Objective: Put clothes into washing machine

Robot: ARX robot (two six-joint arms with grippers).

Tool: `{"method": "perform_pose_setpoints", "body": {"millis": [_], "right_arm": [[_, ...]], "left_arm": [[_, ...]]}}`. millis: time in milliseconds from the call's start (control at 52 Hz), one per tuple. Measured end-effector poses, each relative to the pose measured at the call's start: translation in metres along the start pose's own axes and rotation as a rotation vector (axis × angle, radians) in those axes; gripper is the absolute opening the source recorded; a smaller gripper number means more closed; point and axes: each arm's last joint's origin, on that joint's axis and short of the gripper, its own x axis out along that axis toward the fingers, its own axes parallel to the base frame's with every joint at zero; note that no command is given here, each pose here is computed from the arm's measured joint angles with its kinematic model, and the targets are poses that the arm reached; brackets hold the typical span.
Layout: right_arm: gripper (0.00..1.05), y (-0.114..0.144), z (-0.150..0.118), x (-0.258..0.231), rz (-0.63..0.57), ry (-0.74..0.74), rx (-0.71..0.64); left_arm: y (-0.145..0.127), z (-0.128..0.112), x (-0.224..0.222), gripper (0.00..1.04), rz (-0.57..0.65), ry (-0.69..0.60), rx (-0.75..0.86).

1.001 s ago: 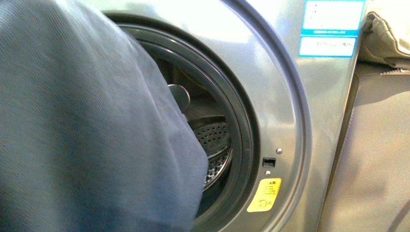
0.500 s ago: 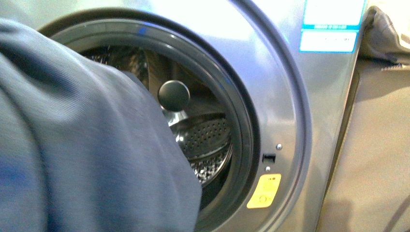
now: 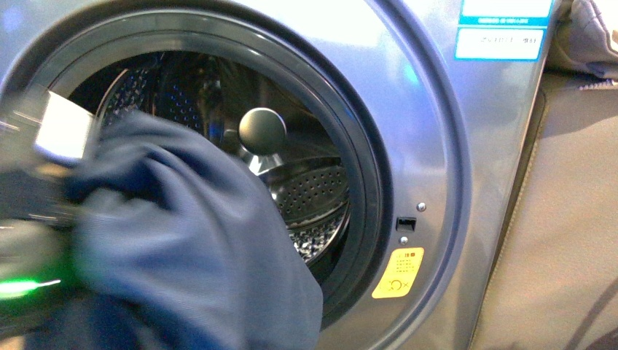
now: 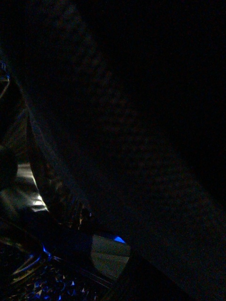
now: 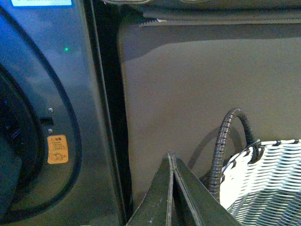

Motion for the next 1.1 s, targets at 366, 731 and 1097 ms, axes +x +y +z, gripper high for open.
{"method": "perform_pose_setpoints", "body": {"millis": [366,731,1097], "right_arm": [[0.02,0.0,-0.013,-0.008,0.0,-0.002,0.0],[0.02,0.0,-0.027,-0.02,0.0,0.01,0.0],[0.02,0.0,-0.026,-0.022,0.0,-0.003,0.0]], "left_arm": [[0.008,-0.017,0.06,0.09,0.072,0.033,0.072],[0.018,-0.026,0.106,0.09,0.134,0.064,0.085],[0.012,-0.021,0.143,0.09,0.152,0.055,0.096]]}}
